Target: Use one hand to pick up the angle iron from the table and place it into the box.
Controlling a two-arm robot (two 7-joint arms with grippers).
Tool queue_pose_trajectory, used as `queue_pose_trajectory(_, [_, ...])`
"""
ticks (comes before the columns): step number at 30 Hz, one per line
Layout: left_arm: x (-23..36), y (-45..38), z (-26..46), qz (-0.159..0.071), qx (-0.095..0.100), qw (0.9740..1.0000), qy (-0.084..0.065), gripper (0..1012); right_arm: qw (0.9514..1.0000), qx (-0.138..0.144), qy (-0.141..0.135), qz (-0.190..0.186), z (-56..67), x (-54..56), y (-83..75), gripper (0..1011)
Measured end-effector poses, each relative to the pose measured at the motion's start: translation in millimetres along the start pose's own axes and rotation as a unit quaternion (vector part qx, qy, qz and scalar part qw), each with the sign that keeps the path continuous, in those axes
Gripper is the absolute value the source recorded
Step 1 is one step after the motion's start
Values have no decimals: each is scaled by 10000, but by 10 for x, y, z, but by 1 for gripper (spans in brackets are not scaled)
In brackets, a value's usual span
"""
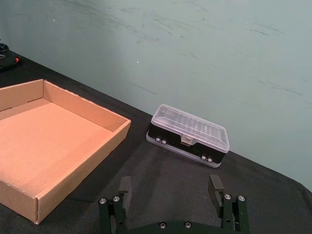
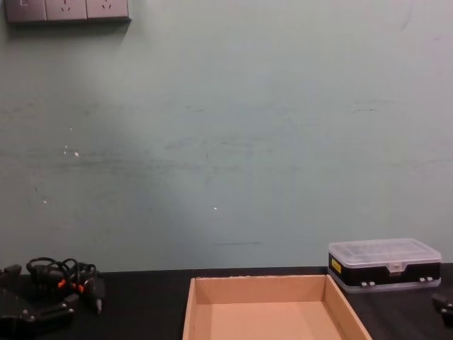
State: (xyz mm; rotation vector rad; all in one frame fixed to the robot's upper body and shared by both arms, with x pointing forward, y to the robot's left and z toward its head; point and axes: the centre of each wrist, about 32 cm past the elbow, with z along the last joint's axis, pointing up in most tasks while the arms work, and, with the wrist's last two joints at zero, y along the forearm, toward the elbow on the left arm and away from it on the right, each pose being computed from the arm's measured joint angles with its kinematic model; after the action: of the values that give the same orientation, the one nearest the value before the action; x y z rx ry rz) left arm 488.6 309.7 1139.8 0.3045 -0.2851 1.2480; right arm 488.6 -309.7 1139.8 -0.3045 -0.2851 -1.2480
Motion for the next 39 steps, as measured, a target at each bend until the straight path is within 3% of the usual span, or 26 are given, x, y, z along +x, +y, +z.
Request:
queue_pose_trajectory(35, [0, 0, 0, 0, 0, 10000, 0, 1000, 10000, 0, 0, 0, 0, 0, 0, 1003])
queue_pose_trajectory(39, [0, 0, 0, 0, 0, 10000, 0, 1000, 10000, 20, -35, 66, 4, 80, -17, 1003])
